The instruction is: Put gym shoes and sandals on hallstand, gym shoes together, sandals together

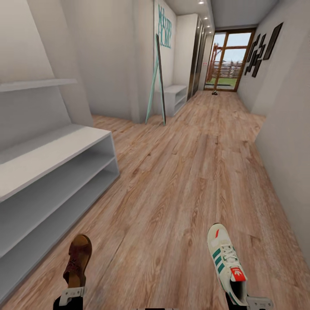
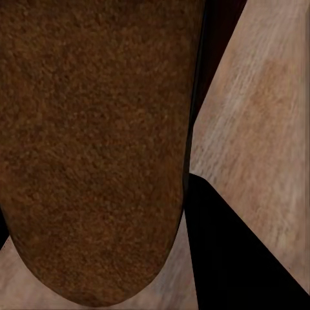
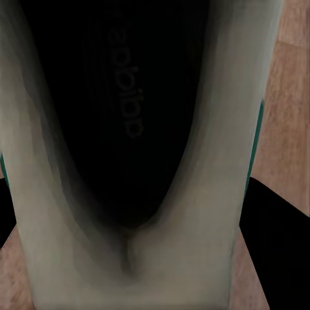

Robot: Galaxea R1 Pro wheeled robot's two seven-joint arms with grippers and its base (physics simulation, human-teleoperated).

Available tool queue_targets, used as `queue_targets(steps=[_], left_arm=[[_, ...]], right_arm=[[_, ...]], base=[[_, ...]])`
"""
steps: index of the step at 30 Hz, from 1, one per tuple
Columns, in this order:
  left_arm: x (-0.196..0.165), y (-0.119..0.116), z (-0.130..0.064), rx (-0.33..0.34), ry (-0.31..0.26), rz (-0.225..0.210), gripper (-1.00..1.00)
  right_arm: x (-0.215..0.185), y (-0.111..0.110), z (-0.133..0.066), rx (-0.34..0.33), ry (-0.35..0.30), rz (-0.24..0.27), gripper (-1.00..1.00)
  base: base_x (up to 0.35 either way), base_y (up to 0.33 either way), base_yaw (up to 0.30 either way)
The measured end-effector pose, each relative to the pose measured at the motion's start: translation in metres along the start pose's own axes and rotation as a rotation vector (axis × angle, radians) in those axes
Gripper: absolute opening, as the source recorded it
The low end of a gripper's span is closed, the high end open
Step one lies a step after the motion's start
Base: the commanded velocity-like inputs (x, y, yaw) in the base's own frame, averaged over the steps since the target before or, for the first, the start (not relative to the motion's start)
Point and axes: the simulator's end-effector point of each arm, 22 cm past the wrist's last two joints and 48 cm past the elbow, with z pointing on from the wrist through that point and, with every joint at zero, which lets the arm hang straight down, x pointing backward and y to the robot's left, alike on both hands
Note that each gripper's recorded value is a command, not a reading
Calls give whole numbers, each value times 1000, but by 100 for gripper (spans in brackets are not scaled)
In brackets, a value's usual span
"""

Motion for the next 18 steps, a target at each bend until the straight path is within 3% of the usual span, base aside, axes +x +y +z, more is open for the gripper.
queue_targets(steps=[18], left_arm=[[-37,-3,-15,2,-27,0,-100]], right_arm=[[-38,-2,-12,1,-28,3,-100]], base=[[0,0,0]])
